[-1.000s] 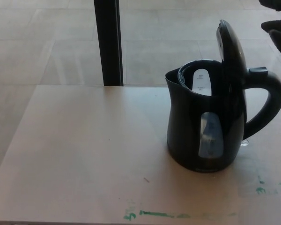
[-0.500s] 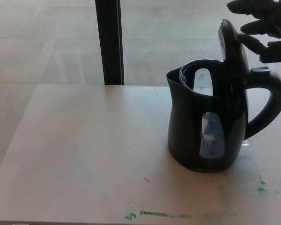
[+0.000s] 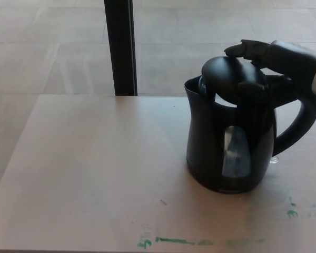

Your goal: The robot uses its right hand to push down on the lid of a kettle kept in the middle of the desk to close it

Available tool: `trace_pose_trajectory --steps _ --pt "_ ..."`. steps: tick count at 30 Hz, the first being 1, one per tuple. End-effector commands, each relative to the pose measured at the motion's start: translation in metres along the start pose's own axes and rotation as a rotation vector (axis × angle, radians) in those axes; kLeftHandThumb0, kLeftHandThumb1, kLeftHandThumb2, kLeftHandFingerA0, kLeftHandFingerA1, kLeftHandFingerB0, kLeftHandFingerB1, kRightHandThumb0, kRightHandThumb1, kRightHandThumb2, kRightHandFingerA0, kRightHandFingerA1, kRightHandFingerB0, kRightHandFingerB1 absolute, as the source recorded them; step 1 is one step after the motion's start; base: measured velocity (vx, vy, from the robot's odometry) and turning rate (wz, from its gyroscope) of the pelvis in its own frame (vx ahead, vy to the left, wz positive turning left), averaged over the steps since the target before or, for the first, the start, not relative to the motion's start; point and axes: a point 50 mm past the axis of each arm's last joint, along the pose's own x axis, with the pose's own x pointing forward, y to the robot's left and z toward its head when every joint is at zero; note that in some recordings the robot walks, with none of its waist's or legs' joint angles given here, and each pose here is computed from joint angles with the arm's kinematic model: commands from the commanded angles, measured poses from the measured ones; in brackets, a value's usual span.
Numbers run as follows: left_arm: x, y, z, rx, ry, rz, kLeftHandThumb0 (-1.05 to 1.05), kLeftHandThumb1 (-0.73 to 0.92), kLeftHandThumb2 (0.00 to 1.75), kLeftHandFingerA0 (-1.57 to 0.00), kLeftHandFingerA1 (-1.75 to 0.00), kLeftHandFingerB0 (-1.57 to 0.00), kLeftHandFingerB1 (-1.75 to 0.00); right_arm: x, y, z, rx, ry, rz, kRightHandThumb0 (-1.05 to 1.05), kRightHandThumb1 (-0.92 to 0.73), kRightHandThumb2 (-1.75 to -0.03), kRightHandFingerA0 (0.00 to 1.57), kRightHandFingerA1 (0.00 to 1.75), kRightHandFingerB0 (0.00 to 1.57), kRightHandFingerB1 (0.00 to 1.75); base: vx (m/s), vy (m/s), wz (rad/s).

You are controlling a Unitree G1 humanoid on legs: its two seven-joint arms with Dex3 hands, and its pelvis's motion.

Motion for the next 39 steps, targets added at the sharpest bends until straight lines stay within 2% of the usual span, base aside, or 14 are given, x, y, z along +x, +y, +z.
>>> trace_pose_trajectory --steps 1,9,10,12,13,15,16,17,20,21,23,28,29,39 --pt "-0.004 0.008 0.010 0.009 -0.023 0.018 -0.70 0.67 0.61 -0.49 -0.45 -0.27 -0.32 0.007 0.016 0.014 -0.127 -0.023 0.098 -0.96 -0.90 -0.68 0.16 0.44 0.10 0.31 0.00 0.000 0.00" --pt "-0.002 0.007 0.013 0.003 -0.022 0.032 -0.69 0.65 0.60 -0.50 -0.46 -0.31 -0.32 0.014 0.018 0.035 -0.265 -0.061 0.136 -0.94 -0.88 -0.68 0.17 0.41 0.12 0.30 0.00 0.000 0.00" --pt "-0.002 0.007 0.013 -0.014 -0.028 0.033 -0.75 0.54 0.88 -0.47 -0.57 -0.27 -0.45 0.015 0.019 0.036 -0.274 -0.063 0.138 -0.94 -0.88 -0.67 0.18 0.41 0.13 0.31 0.00 0.000 0.00" --pt "-0.002 0.007 0.015 0.003 -0.039 0.033 -0.69 0.63 0.60 -0.55 -0.49 -0.34 -0.33 0.018 0.021 0.041 -0.302 -0.056 0.158 -0.94 -0.88 -0.67 0.16 0.40 0.12 0.31 0.00 0.000 0.00" --pt "-0.002 0.007 0.016 -0.001 -0.041 0.028 -0.68 0.64 0.60 -0.54 -0.50 -0.32 -0.32 0.018 0.023 0.042 -0.305 -0.059 0.155 -0.92 -0.68 -1.05 0.12 0.49 0.08 0.44 0.00 0.000 0.00" --pt "-0.003 0.007 0.018 0.005 -0.045 0.022 -0.70 0.52 0.89 -0.46 -0.57 -0.25 -0.46 0.018 0.035 0.040 -0.316 -0.053 0.188 -0.91 -0.68 -1.05 0.10 0.50 0.07 0.44 0.00 0.000 0.00" --pt "-0.003 0.007 0.018 0.005 -0.045 0.021 -0.68 0.65 0.60 -0.52 -0.45 -0.31 -0.32 0.017 0.038 0.039 -0.311 -0.054 0.197 -0.90 -0.68 -1.05 0.11 0.50 0.08 0.43 0.00 0.000 0.00" --pt "-0.002 0.007 0.019 0.000 -0.044 0.023 -0.77 0.55 0.89 -0.47 -0.55 -0.27 -0.44 0.017 0.043 0.038 -0.302 -0.059 0.203 -0.91 -0.88 -0.67 0.19 0.42 0.14 0.30 0.00 0.000 0.00" --pt "-0.002 0.008 0.019 -0.009 -0.038 0.030 -0.68 0.51 0.89 -0.48 -0.58 -0.25 -0.46 0.015 0.052 0.036 -0.296 -0.064 0.211 -0.90 -0.88 -0.67 0.19 0.41 0.15 0.30 0.00 0.000 0.00" --pt "-0.002 0.008 0.020 -0.004 -0.037 0.030 -0.67 0.63 0.60 -0.54 -0.45 -0.36 -0.33 0.015 0.064 0.033 -0.314 -0.062 0.228 -0.89 -0.68 -1.07 0.15 0.50 0.08 0.43 0.00 0.000 0.00" --pt "-0.002 0.008 0.021 -0.013 -0.045 0.019 -0.67 0.64 0.59 -0.54 -0.47 -0.34 -0.34 0.014 0.077 0.030 -0.326 -0.054 0.252 -0.91 -0.88 -0.67 0.20 0.42 0.15 0.30 0.00 0.000 0.00" --pt "-0.002 0.007 0.023 -0.015 -0.053 0.016 -0.68 0.51 0.88 -0.48 -0.58 -0.25 -0.46 0.011 0.111 0.022 -0.396 -0.041 0.343 -0.88 -0.84 -0.66 0.18 0.41 0.17 0.30 0.00 0.000 0.00" --pt "-0.002 0.007 0.024 -0.014 -0.053 0.016 -0.68 0.64 0.60 -0.53 -0.49 -0.30 -0.31 0.011 0.116 0.021 -0.411 -0.040 0.352 -0.88 -0.83 -0.66 0.19 0.42 0.18 0.30 0.00 0.000 0.00" --pt "-0.001 0.005 0.028 0.001 -0.054 0.010 -0.67 0.63 0.59 -0.50 -0.43 -0.31 -0.32 0.001 0.170 0.010 -0.510 -0.033 0.477 -0.86 -0.80 -0.65 0.19 0.47 0.19 0.32 0.00 0.000 0.00"
